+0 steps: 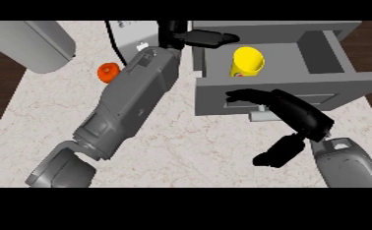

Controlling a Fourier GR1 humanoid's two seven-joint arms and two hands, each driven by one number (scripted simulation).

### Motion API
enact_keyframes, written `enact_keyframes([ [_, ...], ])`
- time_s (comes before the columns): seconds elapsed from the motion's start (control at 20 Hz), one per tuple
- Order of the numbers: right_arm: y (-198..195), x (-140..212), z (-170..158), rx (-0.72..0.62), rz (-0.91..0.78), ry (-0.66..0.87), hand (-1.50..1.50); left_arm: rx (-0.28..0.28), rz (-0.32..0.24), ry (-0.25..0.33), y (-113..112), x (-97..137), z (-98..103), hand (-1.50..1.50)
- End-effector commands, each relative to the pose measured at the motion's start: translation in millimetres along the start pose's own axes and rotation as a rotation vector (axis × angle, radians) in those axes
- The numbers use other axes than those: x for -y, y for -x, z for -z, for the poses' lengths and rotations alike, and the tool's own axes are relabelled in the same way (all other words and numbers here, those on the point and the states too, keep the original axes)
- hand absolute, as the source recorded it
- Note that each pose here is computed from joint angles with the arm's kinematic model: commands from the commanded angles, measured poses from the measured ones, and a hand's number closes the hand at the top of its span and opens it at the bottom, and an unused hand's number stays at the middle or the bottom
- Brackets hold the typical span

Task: Pick up the cup, place it into the drawer and close the drawer

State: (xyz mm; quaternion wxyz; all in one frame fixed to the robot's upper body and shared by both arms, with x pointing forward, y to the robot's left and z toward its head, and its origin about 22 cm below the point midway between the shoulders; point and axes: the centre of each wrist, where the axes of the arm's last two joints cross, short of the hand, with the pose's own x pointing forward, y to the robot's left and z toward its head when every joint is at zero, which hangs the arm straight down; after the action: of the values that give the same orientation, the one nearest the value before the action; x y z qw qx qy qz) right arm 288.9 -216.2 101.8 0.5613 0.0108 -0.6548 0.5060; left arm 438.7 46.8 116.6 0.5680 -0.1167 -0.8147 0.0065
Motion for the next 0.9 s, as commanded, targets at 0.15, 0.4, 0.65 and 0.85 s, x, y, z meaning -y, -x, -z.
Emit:
enact_keyframes([
  [0.15,58,-34,37,-0.149,-0.09,-0.099,-1.5,0.011,-0.064,0.004,16,-24,-16,-1.5],
  [0.4,97,-53,64,-0.216,-0.11,-0.094,1.5,0.003,-0.079,-0.026,15,-40,-21,-1.5],
  [0.65,119,-12,67,-0.196,-0.089,0.046,1.5,0.031,-0.098,-0.011,16,-76,-32,-1.5],
  [0.85,121,27,72,-0.168,-0.059,0.173,1.5,0.02,-0.106,0.013,14,-87,-37,-1.5],
])
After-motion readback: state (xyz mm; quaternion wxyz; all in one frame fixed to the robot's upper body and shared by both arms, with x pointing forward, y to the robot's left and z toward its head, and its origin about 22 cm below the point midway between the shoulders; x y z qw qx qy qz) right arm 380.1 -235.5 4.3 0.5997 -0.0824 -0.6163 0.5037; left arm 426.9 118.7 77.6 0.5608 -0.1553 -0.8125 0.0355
